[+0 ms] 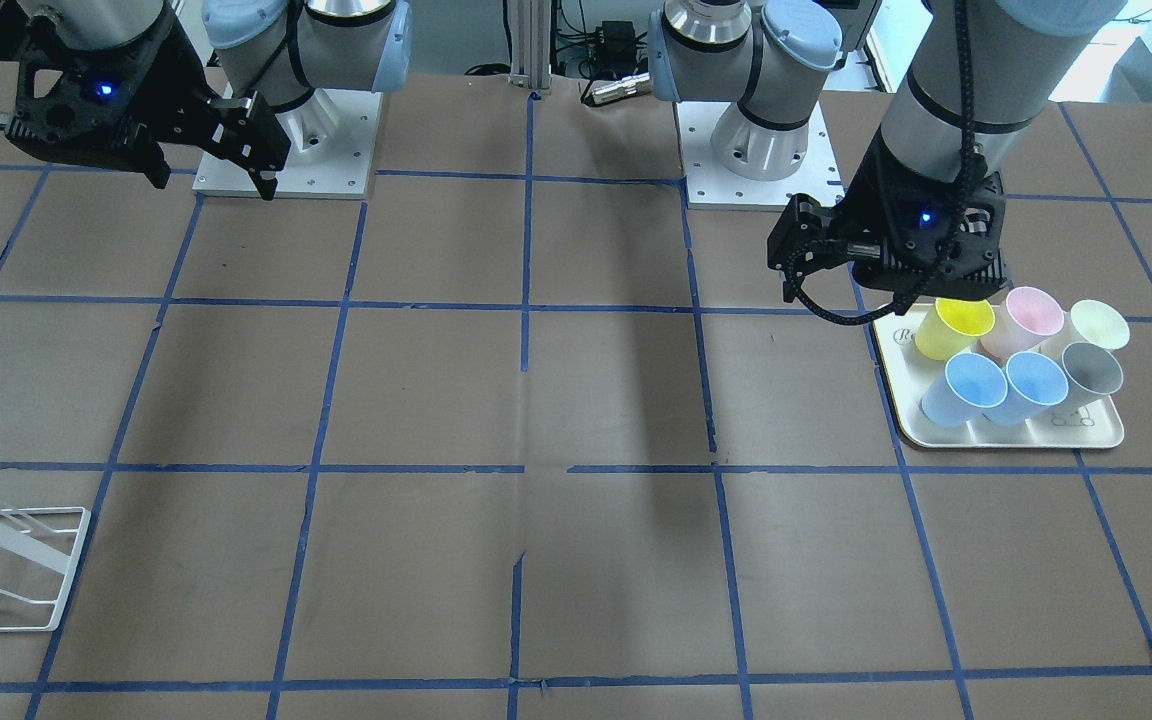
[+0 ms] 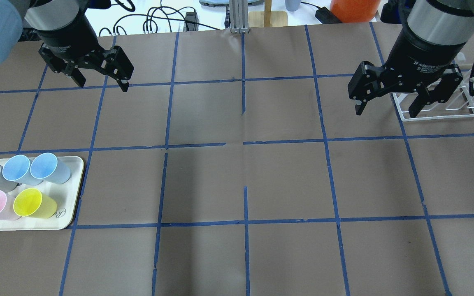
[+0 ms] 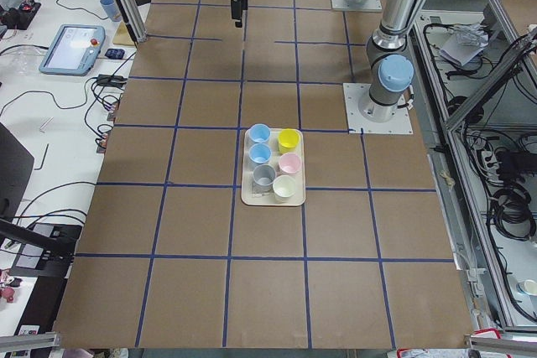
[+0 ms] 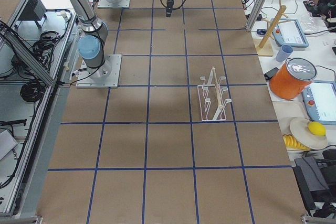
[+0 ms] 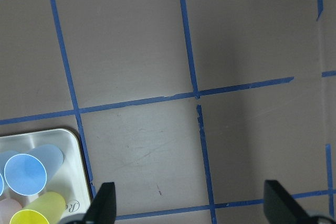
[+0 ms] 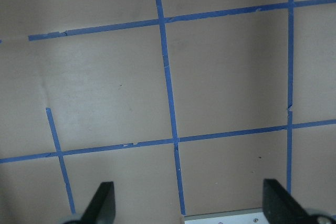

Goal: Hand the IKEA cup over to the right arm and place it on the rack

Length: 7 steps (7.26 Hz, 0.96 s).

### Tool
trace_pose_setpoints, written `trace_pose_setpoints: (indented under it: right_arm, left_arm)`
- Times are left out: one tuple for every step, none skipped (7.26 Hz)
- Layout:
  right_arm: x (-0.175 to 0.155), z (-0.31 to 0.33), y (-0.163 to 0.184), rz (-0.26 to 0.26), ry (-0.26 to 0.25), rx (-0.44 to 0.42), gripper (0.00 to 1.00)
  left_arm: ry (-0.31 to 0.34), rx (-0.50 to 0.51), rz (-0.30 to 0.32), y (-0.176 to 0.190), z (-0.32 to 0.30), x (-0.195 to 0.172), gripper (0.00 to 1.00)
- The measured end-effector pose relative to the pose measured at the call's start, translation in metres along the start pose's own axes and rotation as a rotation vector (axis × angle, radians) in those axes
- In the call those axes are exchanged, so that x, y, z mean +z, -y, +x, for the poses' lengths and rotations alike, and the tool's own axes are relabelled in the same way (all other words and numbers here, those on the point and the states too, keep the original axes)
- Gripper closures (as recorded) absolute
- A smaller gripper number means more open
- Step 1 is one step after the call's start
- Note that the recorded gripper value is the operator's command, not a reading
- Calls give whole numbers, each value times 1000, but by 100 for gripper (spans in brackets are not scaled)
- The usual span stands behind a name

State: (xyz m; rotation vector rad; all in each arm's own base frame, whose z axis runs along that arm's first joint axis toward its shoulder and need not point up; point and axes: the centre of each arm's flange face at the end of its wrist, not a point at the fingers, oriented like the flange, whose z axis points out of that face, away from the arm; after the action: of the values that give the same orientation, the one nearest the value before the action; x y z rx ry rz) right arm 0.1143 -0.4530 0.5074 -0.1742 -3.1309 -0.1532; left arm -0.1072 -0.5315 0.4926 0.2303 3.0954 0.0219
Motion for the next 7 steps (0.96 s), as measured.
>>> trace_pose_setpoints:
  right_arm:
    - [2,1,3,0,0,5,0]
    - [3,2,5,1,0,10,0]
    - [4,2,6,1,0,21,0]
    - [4,2,7,0,1,61,0]
    - [5,2,9,-2,6,144,0]
    - [5,-3,13,-13,50,243,0]
    - [5,-13,19,-33,147,336,0]
  left_arm:
    - [-4,7,-18,-7,-16,2,0]
    - [-15,14,-47,-17,-44,8,0]
    - [-29,22,-68,-27,-76,19,0]
    - [-43,60,-72,-34,-111,35,0]
    - [-55,117,-69,-44,-150,53,0]
    - [-56,165,-57,-55,-188,73,0]
    - [-46,199,-39,-68,-227,93,0]
